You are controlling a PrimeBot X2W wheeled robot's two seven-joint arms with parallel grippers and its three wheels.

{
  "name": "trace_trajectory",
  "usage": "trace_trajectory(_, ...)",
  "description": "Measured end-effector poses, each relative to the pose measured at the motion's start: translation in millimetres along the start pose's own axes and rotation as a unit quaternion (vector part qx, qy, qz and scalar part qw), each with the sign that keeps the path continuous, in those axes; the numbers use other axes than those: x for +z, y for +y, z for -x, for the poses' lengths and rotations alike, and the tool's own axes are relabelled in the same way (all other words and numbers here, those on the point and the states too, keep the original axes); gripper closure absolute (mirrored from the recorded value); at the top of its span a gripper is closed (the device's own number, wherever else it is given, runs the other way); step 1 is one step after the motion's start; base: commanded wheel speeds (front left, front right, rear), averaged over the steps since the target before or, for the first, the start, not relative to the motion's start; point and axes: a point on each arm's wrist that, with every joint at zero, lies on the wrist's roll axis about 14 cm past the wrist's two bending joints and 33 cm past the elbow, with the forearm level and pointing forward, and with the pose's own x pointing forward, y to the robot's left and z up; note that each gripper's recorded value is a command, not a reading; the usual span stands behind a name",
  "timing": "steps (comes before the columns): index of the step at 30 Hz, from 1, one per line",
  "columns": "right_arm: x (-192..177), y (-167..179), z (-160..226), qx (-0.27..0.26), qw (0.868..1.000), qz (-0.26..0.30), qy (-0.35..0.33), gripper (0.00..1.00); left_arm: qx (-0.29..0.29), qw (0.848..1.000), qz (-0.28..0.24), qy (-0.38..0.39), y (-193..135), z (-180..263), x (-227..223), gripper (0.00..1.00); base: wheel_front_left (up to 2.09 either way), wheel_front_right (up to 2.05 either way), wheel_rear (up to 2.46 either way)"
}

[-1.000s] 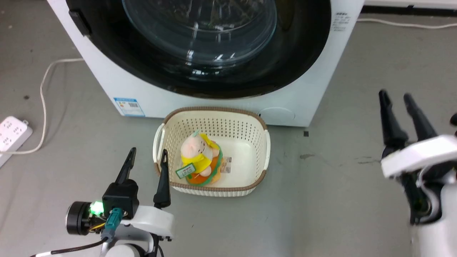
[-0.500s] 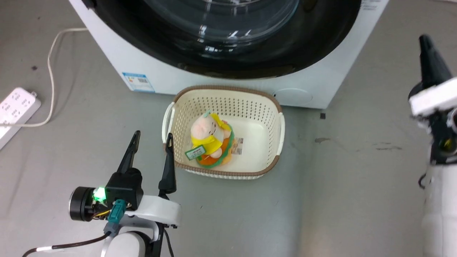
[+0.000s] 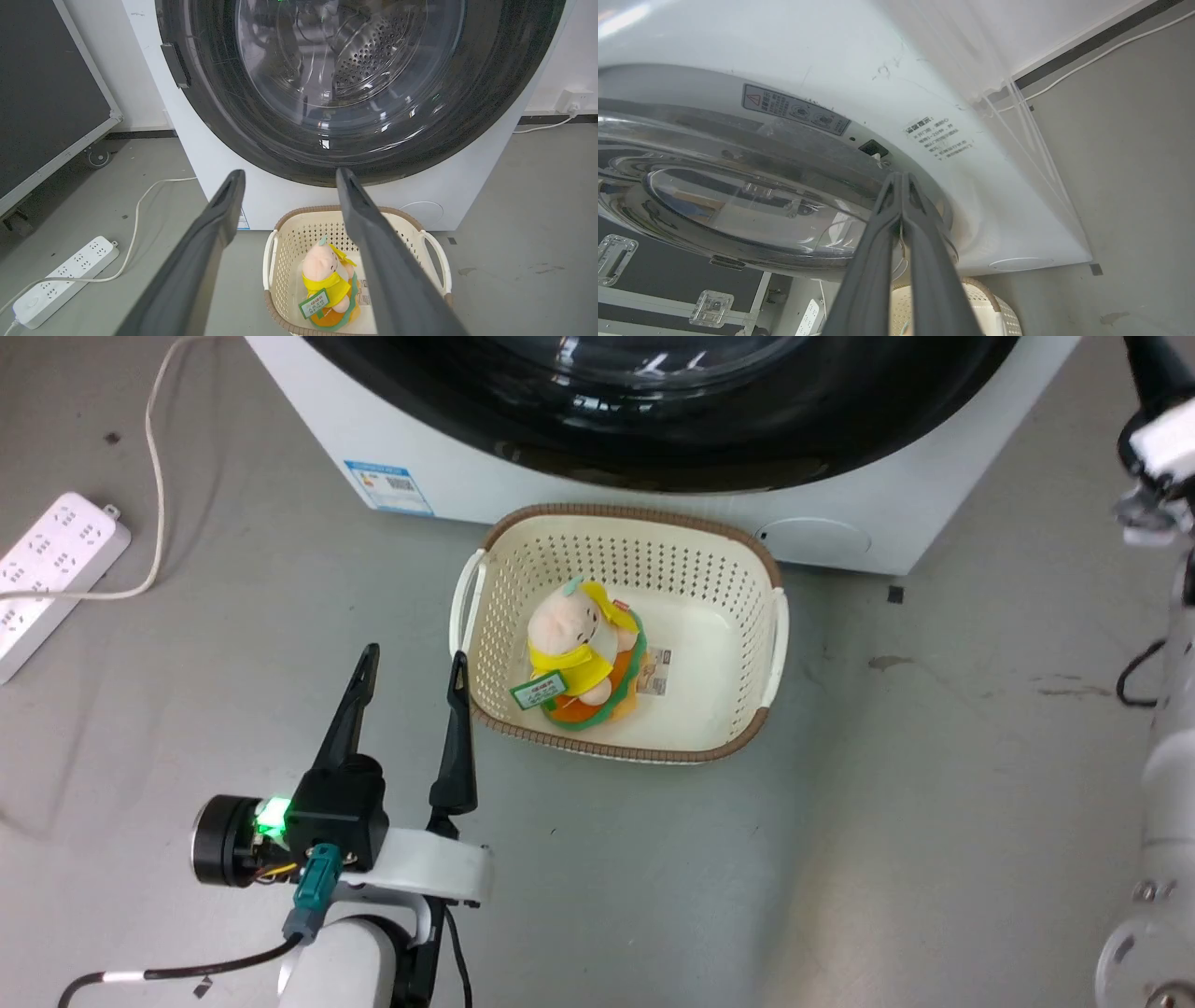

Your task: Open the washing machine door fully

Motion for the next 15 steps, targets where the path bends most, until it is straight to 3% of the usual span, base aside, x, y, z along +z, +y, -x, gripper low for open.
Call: trace_trajectory(15, -18, 8, -52, 0.003, 0.992, -0.074, 0.101, 1.00, 0.012, 1.000, -0.004, 0.003, 5, -7, -10, 0.00, 0.00, 0.00, 0.00)
